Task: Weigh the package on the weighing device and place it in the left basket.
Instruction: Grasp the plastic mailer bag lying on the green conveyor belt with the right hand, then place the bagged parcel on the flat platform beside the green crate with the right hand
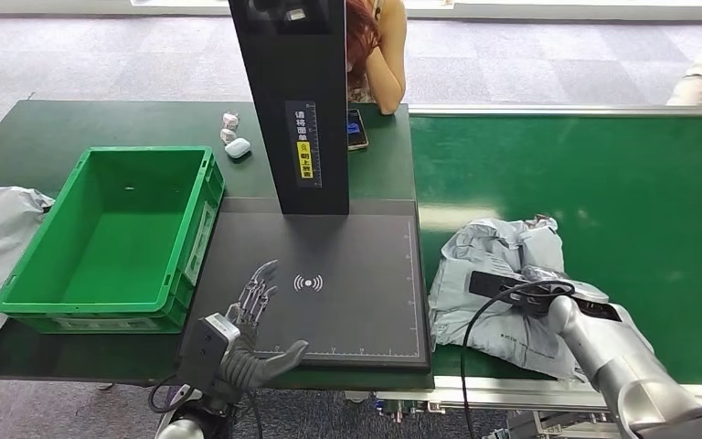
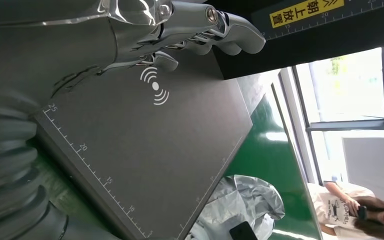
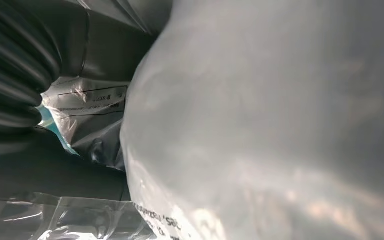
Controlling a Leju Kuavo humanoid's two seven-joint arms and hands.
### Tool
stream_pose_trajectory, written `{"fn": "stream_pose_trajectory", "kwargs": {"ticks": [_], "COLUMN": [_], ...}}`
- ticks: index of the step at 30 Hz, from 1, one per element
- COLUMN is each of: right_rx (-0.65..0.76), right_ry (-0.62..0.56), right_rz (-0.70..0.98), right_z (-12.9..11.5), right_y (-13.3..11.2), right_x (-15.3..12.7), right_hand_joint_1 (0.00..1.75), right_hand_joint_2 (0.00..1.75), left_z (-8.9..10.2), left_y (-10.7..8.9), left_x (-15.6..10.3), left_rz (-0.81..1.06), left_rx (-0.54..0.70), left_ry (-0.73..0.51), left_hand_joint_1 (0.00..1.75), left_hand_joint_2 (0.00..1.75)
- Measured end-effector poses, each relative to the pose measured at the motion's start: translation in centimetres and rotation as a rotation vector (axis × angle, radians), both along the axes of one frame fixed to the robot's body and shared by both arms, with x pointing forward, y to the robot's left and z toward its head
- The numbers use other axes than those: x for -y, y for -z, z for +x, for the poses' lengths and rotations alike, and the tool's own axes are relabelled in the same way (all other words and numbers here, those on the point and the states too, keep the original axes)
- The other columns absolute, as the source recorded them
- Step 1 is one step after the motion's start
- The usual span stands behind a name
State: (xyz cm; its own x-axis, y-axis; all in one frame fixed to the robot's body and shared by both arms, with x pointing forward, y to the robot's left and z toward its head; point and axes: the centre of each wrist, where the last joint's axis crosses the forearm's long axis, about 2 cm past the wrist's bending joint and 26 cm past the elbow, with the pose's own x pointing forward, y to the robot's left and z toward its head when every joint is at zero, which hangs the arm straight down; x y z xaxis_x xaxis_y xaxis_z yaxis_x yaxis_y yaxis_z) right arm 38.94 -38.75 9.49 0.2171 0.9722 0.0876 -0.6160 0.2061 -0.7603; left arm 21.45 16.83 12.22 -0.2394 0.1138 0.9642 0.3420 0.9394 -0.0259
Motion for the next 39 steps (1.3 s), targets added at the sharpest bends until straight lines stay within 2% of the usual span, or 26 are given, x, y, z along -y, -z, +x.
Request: {"fn": "stream_pose_trajectory", "kwargs": {"ticks": [5, 11, 14, 16, 21, 29, 34, 39], "right_rx": [0.133, 0.371, 0.498, 0.615, 0.874, 1.032, 0.999, 0.776], "right_ry": [0.033, 0.163, 0.175, 0.167, 0.138, 0.123, 0.092, 0.016], "right_rz": [-0.098, -0.398, -0.39, -0.309, 0.012, 0.435, 0.75, 1.072], "right_z": [-0.6, -1.1, -0.9, -0.7, 0.8, 1.8, 0.9, -0.8], "right_y": [0.6, 0.5, -0.1, -0.8, -3.3, -4.7, -4.4, -3.6], "right_x": [0.1, 1.4, 2.2, 2.3, 1.8, -1.4, -5.1, -11.1], "right_hand_joint_1": [1.75, 1.75, 1.75, 1.75, 1.75, 1.75, 1.75, 1.75], "right_hand_joint_2": [1.75, 1.75, 1.75, 1.75, 1.75, 1.75, 1.75, 1.75], "left_z": [-0.4, -1.0, -1.0, -1.0, -1.0, -0.9, -1.2, -1.5], "left_y": [0.3, 0.7, 0.6, 0.6, 0.4, 0.3, 0.5, 0.8], "left_x": [-0.1, -0.1, 0.0, 0.0, 0.2, 0.4, 0.3, 0.2], "left_rz": [0.003, 0.014, 0.017, 0.017, 0.011, 0.007, 0.008, 0.005], "left_rx": [-0.006, -0.014, -0.012, -0.009, -0.007, -0.003, -0.004, -0.005], "left_ry": [-0.005, -0.011, -0.016, -0.021, -0.038, -0.045, -0.056, -0.063], "left_hand_joint_1": [0.0, 0.0, 0.0, 0.0, 0.0, 0.0, 0.0, 0.0], "left_hand_joint_2": [1.75, 1.75, 1.75, 1.75, 1.75, 1.75, 1.75, 1.75]}}
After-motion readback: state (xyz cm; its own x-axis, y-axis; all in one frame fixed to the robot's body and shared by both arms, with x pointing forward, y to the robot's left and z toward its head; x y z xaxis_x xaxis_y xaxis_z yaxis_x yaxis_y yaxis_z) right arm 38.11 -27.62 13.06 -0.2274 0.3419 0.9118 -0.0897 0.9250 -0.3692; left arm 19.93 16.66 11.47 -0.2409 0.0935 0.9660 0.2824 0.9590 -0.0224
